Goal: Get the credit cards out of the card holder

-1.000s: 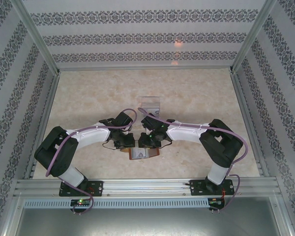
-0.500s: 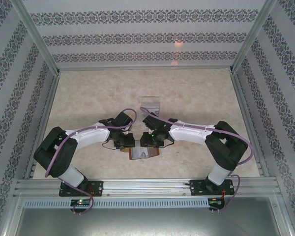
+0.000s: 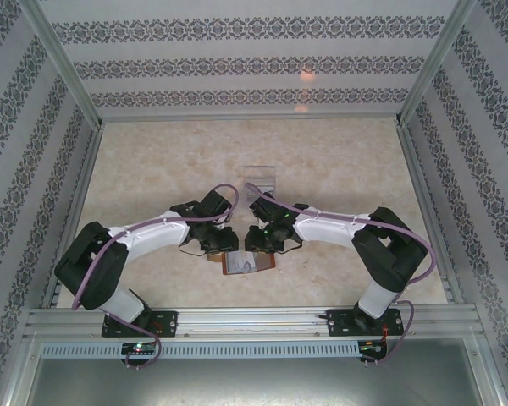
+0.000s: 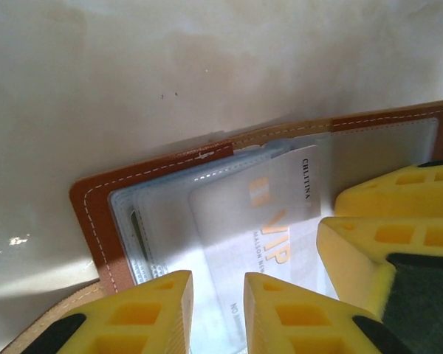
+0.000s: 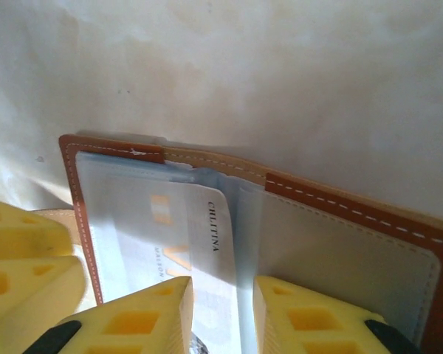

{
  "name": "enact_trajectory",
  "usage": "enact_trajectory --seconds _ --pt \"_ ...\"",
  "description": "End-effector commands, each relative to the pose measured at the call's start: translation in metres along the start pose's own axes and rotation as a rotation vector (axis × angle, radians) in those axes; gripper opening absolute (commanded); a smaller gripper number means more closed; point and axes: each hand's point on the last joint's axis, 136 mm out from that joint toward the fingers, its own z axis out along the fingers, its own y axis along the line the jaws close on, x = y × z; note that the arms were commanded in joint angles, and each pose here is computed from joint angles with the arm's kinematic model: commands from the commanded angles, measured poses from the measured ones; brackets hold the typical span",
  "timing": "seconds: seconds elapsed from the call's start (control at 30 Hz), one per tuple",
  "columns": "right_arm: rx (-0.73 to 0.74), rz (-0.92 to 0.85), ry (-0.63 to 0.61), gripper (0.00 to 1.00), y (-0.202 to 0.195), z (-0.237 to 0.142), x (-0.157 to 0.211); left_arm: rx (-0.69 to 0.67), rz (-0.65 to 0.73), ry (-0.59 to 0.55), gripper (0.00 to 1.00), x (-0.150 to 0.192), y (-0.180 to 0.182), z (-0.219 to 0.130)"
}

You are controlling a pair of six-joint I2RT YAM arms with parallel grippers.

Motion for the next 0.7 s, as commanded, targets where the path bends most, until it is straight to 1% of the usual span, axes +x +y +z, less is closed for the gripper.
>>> enact_trajectory --seconds 0.0,0.27,0.47,0.53,0.67 --pt "-0.029 0.003 0.001 0.28 0.004 0.002 -0.003 -0.008 -0.002 0.024 0.25 0.003 0.0 0.011" --pt "-0.008 0.026 0.015 0.27 -0.011 0.013 -0.005 -0.097 0.014 0.057 0.23 0.009 0.022 0.023" --pt "0.0 0.033 0.048 0.3 -0.027 0.02 0.0 -0.15 0.024 0.063 0.22 0.011 0.033 0.025" --pt "-0.03 0.042 0.051 0.3 -0.027 0.02 0.001 -0.156 0.026 0.067 0.21 0.011 0.035 0.026" --pt "-0.14 0.059 0.043 0.28 -0.019 0.016 0.0 -0.161 0.026 0.072 0.21 0.012 0.037 0.028"
